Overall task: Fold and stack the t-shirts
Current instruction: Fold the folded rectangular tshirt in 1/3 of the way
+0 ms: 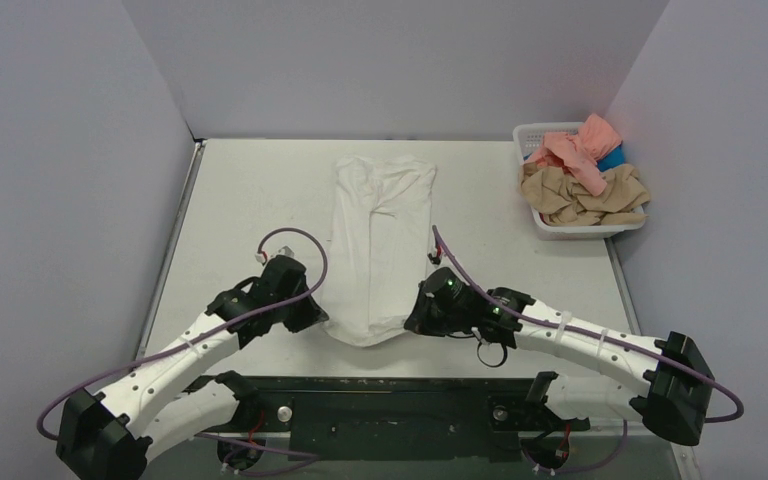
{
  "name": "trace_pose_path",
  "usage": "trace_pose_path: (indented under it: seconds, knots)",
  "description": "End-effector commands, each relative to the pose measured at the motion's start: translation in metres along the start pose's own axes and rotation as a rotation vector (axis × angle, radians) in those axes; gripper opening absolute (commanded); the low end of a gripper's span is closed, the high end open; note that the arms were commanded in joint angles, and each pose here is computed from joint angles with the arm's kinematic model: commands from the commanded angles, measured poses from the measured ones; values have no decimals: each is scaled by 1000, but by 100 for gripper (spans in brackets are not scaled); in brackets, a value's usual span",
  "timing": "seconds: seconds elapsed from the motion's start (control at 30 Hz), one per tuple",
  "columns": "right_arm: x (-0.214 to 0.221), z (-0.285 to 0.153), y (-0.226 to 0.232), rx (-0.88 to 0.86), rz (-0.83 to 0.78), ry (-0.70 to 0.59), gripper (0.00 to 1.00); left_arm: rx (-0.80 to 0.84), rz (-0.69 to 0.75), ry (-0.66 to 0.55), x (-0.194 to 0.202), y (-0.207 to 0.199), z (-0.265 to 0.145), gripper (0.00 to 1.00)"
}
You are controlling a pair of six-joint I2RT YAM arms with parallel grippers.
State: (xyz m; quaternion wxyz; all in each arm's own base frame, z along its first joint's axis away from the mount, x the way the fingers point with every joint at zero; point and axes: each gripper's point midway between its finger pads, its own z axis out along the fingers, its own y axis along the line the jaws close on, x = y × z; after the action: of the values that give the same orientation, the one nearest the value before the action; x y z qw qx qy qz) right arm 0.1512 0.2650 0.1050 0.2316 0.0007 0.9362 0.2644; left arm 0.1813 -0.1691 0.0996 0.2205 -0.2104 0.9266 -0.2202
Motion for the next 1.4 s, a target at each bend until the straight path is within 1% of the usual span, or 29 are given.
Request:
trace_pose_path:
  seconds: [0.0, 0.03, 0.07, 0.1, 0.13, 0.17, 0.3, 0.33, 0.37, 0.4, 0.43, 0.53, 0.67, 0.83, 1.1, 1.33, 1.37]
  knots:
    - [-41, -2, -3, 30, -44, -10, 0, 127, 3, -160, -69, -50, -4, 0]
    - [-51, 0, 1, 27, -54, -16, 0, 136, -12, -187, -84, -56, -6, 0]
    - [-62, 4, -4, 44, -34, -16, 0, 130, -7, -186, -90, -59, 0, 0]
    - [-79, 3, -4, 42, -30, -41, 0, 141, -17, -211, -104, -66, -3, 0]
    - [-89, 6, 0, 38, -39, -43, 0, 133, -8, -204, -109, -68, 6, 0]
    - [-100, 7, -3, 46, -27, -55, 0, 141, -12, -222, -120, -73, 5, 0]
    - [-138, 16, -8, 57, -13, -86, 0, 110, -6, -234, -151, -81, 30, 0]
    - [-143, 19, -8, 52, -14, -79, 0, 132, -3, -232, -158, -89, 30, 0]
    - [-151, 21, -13, 55, 1, -88, 0, 120, -3, -226, -163, -87, 40, 0]
    - [-156, 24, -12, 46, -2, -82, 0, 135, -1, -230, -169, -94, 40, 0]
    - [-163, 26, -18, 51, 11, -87, 0, 126, -3, -222, -173, -93, 49, 0]
    - [-177, 36, -24, 41, 19, -71, 0, 128, -6, -225, -190, -100, 59, 0]
    - [-191, 50, -32, 36, 39, -53, 0, 120, -5, -203, -202, -103, 82, 0]
    - [-208, 66, -39, 23, 53, -45, 0, 103, 18, -187, -217, -108, 102, 0]
    - [-234, 91, -65, 64, 85, -51, 0, 11, 16, -188, -236, -94, 131, 0]
    - [-241, 121, -84, 68, 133, 2, 0, -30, -5, -131, -239, -84, 155, 0]
    - [-244, 123, -87, 73, 142, 0, 3, -42, -8, -120, -239, -80, 159, 3]
